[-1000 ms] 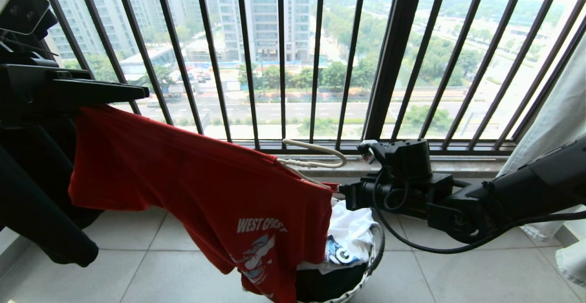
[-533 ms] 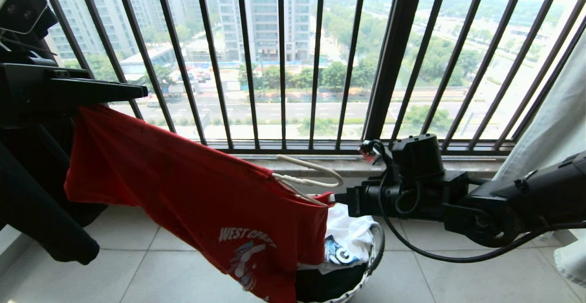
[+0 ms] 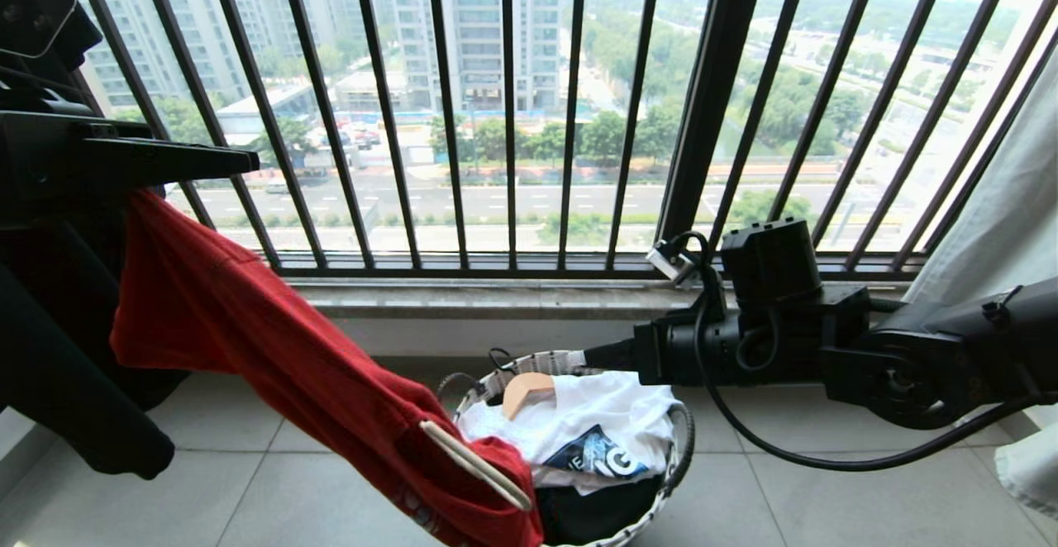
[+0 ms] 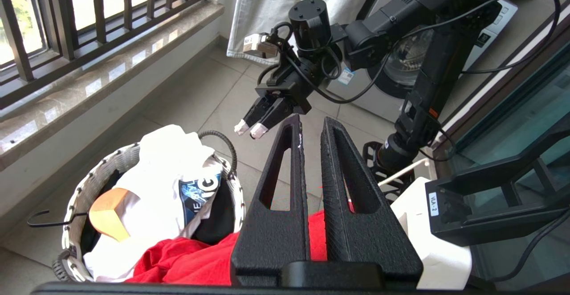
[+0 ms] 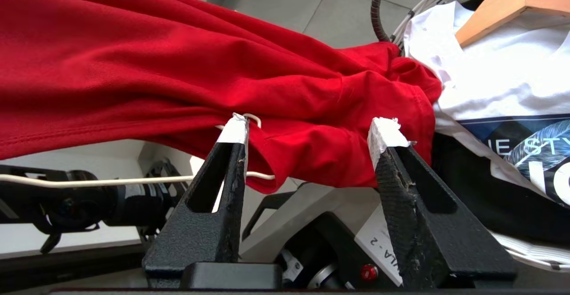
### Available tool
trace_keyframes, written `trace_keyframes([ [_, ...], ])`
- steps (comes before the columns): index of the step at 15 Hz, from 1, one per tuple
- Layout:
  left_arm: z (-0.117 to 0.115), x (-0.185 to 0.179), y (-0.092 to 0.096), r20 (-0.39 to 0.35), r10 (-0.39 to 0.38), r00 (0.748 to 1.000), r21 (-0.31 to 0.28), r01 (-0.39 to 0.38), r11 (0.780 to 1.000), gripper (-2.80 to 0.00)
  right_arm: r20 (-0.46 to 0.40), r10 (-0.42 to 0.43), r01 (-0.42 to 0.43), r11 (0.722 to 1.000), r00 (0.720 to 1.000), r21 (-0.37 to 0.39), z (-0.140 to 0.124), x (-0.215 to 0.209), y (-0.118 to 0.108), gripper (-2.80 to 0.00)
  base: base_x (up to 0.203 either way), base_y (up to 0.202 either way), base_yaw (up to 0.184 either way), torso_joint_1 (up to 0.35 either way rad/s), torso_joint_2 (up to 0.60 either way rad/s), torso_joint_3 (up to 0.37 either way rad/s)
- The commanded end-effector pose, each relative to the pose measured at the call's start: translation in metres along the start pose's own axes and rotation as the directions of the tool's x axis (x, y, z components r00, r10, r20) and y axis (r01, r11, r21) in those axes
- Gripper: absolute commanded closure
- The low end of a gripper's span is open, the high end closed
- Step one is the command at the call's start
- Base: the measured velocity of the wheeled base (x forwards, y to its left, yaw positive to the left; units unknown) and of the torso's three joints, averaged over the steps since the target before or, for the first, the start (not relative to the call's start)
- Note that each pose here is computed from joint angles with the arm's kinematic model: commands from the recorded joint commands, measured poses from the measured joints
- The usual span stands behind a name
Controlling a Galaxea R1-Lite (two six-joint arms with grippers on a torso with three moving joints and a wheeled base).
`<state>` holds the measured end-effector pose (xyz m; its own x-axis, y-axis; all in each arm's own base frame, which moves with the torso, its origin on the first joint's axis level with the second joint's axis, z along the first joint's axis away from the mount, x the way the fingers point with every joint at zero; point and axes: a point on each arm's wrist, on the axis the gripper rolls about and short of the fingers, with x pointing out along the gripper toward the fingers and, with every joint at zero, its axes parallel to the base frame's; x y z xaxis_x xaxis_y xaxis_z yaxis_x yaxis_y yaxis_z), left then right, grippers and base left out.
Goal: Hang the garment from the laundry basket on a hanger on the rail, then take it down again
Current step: Hang the clothes on the clothes rack
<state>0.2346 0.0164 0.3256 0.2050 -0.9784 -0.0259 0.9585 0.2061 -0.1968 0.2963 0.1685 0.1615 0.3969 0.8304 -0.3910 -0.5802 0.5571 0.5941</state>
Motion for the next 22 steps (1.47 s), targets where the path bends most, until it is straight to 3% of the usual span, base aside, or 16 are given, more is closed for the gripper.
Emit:
trace_keyframes([
  [1,0.0,-0.001,0.0,0.003,-0.004,1.0,-0.002,0.004,1.0,0.0,-0.013,-0.008,0.008,1.0,1.0,0.016,-0.005,-0.001,-0.004,-2.8,0.0,0.0,0.0,0.0,0.0,0.0],
  [5,0.0,-0.001,-0.001,0.003,-0.004,1.0,-0.001,0.004,1.0,0.0,0.001,-0.061,0.061,0.997,0.998,0.042,-0.014,-0.022,-0.009,-2.8,0.0,0.0,0.0,0.0,0.0,0.0],
  [6,0.0,-0.001,0.0,0.003,-0.004,1.0,-0.002,0.004,1.0,0.0,0.01,-0.082,0.081,0.996,0.997,0.043,-0.016,-0.027,-0.008,0.0,0.0,0.0,0.0,0.0,0.0,0.0],
  [9,-0.001,-0.001,0.002,0.003,-0.004,1.0,-0.007,0.004,1.0,0.0,0.046,-0.098,0.097,0.995,0.994,0.028,-0.02,-0.044,0.003,0.0,0.0,0.0,0.0,0.0,0.0,0.0],
  [11,-0.002,0.0,0.006,0.003,-0.006,1.0,-0.015,0.006,1.0,0.0,0.116,-0.14,0.141,0.99,0.983,0.004,-0.018,-0.061,0.015,0.0,0.0,0.0,0.0,0.0,0.0,0.0],
  [13,-0.003,0.0,0.012,0.002,-0.006,1.0,-0.025,0.006,1.0,0.0,0.25,-0.232,0.243,0.97,0.94,-0.013,-0.014,-0.089,0.034,0.0,0.0,0.0,0.0,0.0,0.0,0.0],
  [16,-0.005,0.001,0.017,0.001,-0.009,1.0,-0.043,0.009,0.999,0.0,0.391,-0.378,0.4,0.916,0.839,0.027,-0.021,-0.148,0.069,0.0,0.0,0.0,0.0,0.0,0.0,0.0],
  [17,-0.005,0.002,0.019,0.0,-0.012,1.0,-0.047,0.012,0.999,0.0,0.422,-0.471,0.488,0.87,0.775,0.074,-0.025,-0.168,0.073,0.0,0.0,0.0,0.0,0.0,0.0,0.0],
  [18,-0.005,0.002,0.019,0.001,-0.011,1.0,-0.046,0.011,0.999,0.0,0.46,-0.56,0.571,0.81,0.689,0.133,-0.027,-0.188,0.07,0.0,0.0,0.0,0.0,0.0,0.0,0.0],
  [22,-0.004,0.002,0.018,0.001,-0.011,1.0,-0.045,0.011,0.999,0.0,0.606,-0.689,0.716,0.646,0.398,0.264,-0.068,-0.263,0.107,0.0,0.0,0.0,0.0,0.0,0.0,0.0],
])
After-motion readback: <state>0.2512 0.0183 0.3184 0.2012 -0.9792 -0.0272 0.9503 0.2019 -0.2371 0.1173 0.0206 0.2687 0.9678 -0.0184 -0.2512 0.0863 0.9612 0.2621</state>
